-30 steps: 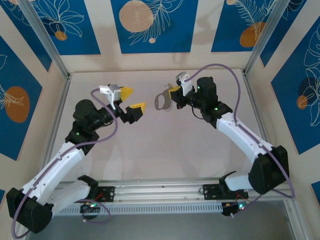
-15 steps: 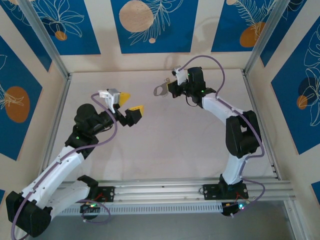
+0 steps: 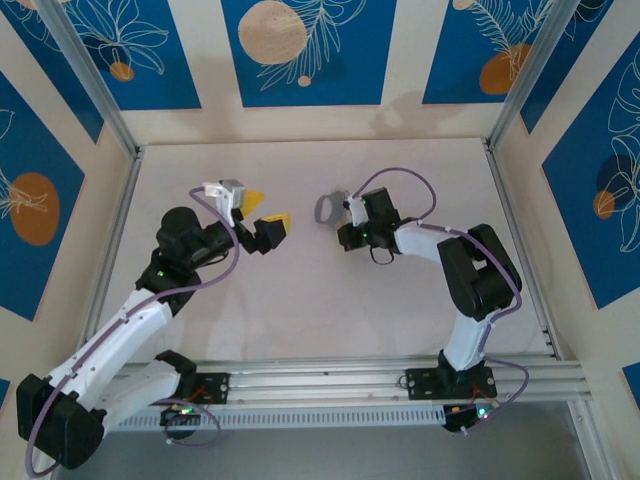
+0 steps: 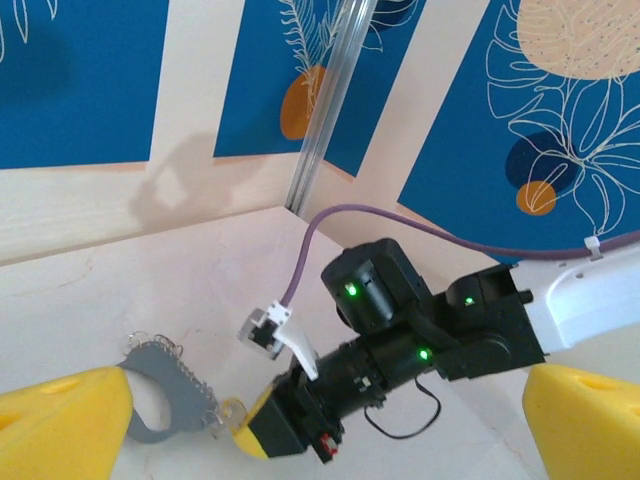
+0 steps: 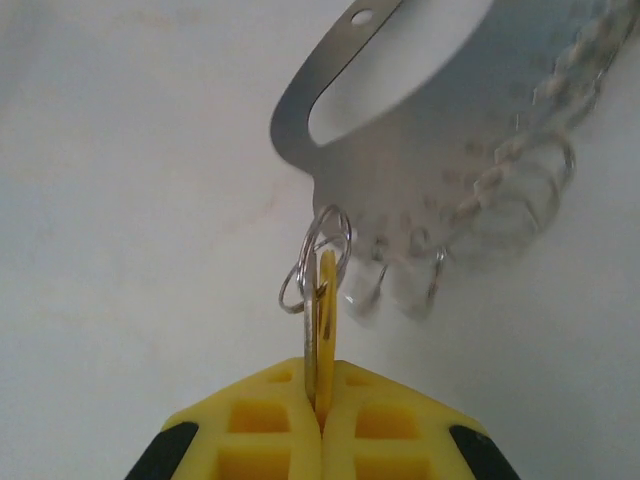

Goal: Put the keys on the keyring

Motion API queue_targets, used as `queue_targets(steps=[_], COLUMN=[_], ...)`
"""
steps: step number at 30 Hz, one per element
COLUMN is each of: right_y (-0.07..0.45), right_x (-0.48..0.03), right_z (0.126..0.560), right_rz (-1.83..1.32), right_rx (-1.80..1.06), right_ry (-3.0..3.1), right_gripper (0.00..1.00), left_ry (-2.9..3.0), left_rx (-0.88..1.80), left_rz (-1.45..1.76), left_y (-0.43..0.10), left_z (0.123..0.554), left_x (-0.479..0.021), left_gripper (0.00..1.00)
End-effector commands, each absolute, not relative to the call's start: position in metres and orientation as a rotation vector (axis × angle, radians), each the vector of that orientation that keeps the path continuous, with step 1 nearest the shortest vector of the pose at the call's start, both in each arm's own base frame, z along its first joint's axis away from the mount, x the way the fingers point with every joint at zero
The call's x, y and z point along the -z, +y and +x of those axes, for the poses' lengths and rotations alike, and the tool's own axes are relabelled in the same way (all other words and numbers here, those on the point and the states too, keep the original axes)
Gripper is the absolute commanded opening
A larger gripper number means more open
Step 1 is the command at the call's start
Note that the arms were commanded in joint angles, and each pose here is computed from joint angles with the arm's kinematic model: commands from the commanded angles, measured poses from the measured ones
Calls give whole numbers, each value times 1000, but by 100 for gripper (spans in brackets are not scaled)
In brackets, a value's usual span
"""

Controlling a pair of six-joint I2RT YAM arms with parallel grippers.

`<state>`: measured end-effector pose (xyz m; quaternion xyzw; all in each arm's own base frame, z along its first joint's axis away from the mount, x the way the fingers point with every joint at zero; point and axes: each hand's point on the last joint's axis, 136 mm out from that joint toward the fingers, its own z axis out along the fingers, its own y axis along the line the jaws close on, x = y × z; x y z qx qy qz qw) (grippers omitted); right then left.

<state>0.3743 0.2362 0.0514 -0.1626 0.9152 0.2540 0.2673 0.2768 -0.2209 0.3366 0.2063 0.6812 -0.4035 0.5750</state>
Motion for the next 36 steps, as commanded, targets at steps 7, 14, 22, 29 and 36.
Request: queue_targets(steps=[7,14,22,29,36], right_y=[246,278,231,164,101], right_x=[-50,-72,-186,-250,-281], right_z=[342,292,293,323,358], right_rz=[-386,-481,-367,-171,70], right_rx=[-692,-834,-861,-685,-453], right_ry=[2551,2574,2329,2158,2048], right_gripper=[0,39,99,99,99], left_ry=[1640,1659,1676,1640,1599], left_rx=[934,922,795,626,322], left_rz=[457,464,379,272,236], left_y=[-216,-216,-197,-171,-137], left_z=[279,280,290,305,320], left_x=[-327,-326,-324,-328,-331], left_gripper=[100,100,100,100,100])
